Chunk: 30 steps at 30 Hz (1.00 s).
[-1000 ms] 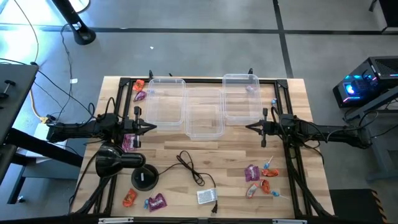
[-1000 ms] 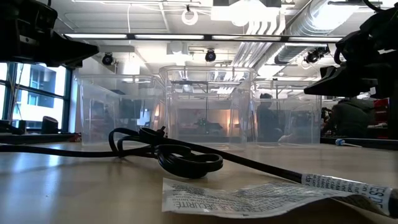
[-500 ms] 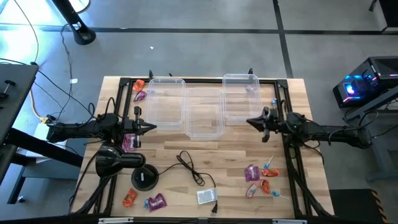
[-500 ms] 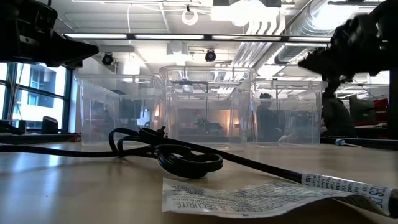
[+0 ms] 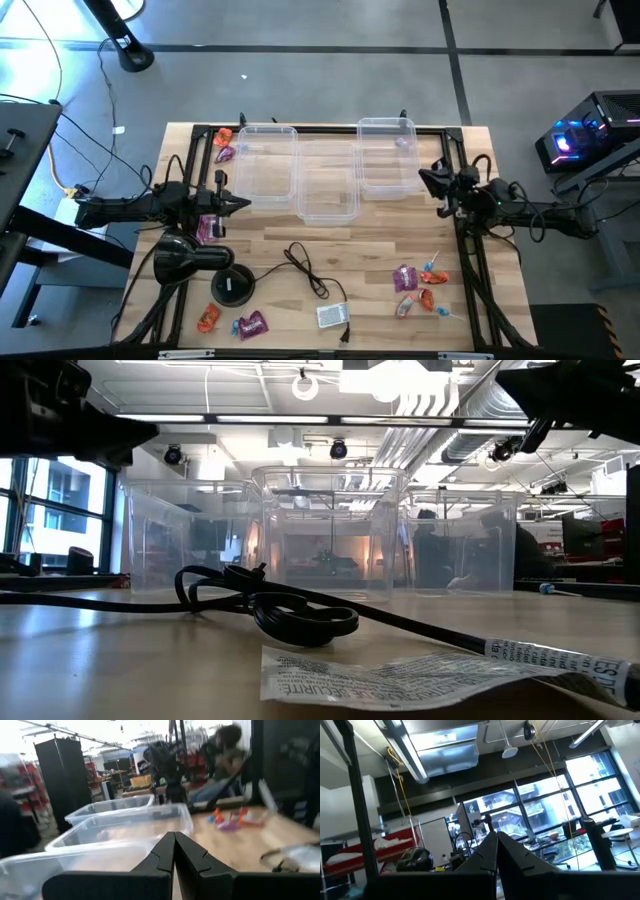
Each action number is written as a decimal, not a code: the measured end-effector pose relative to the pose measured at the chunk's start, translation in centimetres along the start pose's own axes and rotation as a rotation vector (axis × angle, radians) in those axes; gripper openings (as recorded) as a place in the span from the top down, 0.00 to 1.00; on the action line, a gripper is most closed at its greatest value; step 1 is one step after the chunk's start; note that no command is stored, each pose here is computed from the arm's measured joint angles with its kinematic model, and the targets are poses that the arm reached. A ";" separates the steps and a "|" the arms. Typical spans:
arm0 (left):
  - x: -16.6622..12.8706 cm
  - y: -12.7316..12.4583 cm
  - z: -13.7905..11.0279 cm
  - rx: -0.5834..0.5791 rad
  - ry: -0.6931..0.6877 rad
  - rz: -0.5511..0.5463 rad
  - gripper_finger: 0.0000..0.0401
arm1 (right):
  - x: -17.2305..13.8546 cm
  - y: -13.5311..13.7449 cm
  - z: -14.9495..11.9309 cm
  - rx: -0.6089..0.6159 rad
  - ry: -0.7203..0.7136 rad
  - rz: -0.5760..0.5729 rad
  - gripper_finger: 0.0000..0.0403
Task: Sort candy
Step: Put the orange candy into the left transparent bin
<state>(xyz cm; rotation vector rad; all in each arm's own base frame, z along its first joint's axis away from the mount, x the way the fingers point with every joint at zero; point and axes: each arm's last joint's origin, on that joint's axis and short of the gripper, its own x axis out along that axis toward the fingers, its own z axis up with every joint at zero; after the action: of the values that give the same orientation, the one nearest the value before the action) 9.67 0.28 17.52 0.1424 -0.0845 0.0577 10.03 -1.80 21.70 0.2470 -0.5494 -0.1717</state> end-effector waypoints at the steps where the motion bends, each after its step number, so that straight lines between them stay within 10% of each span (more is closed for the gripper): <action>1: 0.0 0.0 0.2 -0.044 -0.016 0.001 1.00 | 0.0 0.0 0.0 0.000 0.000 0.001 1.00; 9: -0.6 0.4 3.5 -0.147 -0.366 -0.004 1.00 | 0.0 0.0 0.0 -0.007 0.000 0.001 1.00; 18: -0.9 1.2 8.9 -0.031 -0.439 0.028 1.00 | 0.2 0.3 1.2 -0.064 -0.088 0.021 1.00; 30: -0.5 3.2 16.0 0.027 -0.068 0.302 1.00 | 1.7 0.9 2.5 -0.100 0.059 -0.013 1.00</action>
<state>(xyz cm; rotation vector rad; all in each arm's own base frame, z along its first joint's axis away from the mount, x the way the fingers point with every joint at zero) 7.69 1.06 33.71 0.1573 -0.1727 0.3551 10.16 -1.83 24.84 0.1585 -0.4789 -0.2034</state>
